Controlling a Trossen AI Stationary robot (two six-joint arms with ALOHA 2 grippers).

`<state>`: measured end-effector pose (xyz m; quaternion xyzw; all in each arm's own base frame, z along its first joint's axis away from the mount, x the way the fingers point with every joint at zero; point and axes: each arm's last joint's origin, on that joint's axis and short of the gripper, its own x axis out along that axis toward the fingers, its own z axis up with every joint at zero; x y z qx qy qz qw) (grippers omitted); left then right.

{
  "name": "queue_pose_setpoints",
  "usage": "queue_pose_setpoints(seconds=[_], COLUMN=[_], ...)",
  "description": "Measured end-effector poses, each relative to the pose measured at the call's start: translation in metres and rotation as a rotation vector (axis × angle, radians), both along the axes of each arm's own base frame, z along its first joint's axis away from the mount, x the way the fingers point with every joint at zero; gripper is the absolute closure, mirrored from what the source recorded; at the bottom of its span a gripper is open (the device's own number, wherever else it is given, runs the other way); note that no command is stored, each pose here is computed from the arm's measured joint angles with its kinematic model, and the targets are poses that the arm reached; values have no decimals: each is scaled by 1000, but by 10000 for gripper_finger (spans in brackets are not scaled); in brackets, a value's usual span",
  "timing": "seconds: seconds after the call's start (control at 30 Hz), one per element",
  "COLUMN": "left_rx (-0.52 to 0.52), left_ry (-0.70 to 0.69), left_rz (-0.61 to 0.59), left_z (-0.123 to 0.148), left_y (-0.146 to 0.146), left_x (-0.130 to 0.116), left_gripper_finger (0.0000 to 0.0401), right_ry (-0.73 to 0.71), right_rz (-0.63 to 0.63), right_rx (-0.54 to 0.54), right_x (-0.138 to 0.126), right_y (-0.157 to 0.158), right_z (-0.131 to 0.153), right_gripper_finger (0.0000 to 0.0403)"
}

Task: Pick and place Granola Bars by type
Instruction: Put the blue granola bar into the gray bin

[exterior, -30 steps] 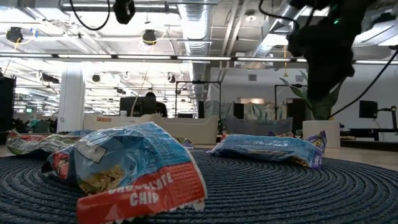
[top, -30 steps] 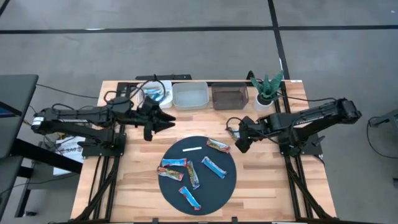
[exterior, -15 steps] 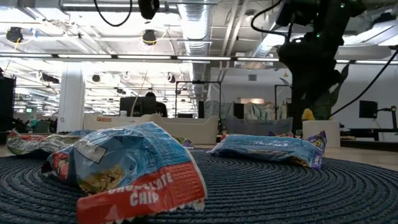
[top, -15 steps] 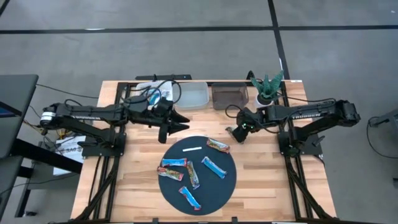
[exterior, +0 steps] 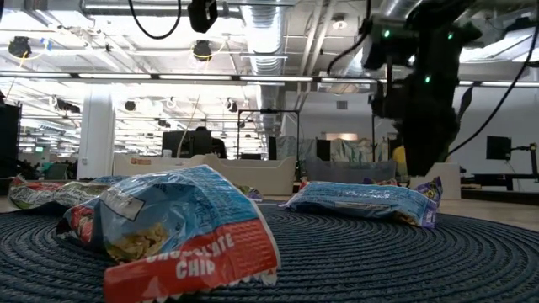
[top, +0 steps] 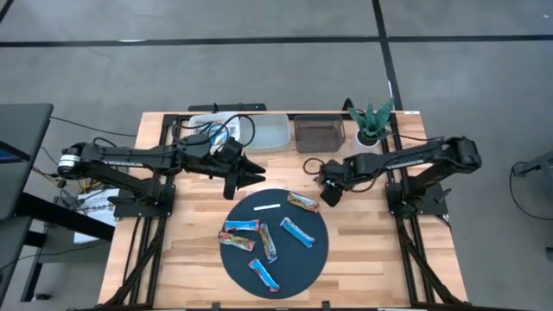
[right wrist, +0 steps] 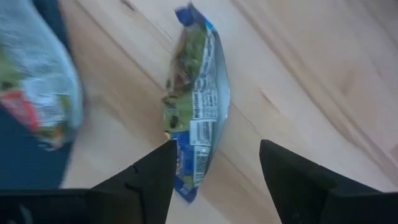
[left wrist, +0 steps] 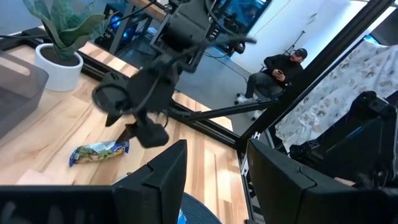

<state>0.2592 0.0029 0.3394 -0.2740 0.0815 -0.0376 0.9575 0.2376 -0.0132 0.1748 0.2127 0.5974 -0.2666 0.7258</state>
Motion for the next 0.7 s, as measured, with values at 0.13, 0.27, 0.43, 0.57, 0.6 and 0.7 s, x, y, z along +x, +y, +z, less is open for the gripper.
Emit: queue_pose_setpoints(seconds=[0.13, 0.27, 0.43, 0.57, 0.6, 0.7], left_rx=[0, 0, -1, -13, -17, -19], left_ry=[1, 3, 6, 8, 8, 8], left_rz=[1, 1, 2, 4, 4, 11], left_z=[0, 0, -1, -1, -1, -1], left_y=[0, 0, 0, 0, 0, 0], left_x=[0, 0, 0, 0, 0, 0], left_gripper_finger=[241, 241, 241, 241, 241, 241], right_ry=[50, 45, 43, 53, 47, 42], right_rz=[9, 60, 67, 69, 75, 83], right_rx=[10, 72, 94, 95, 95, 94], right_x=[6, 14, 19, 20, 21, 21], right_y=[0, 2, 2, 2, 2, 2], right_z=[-15, -26, -34, -37, -37, -36], right_gripper_finger=[184, 185, 189, 203, 210, 248])
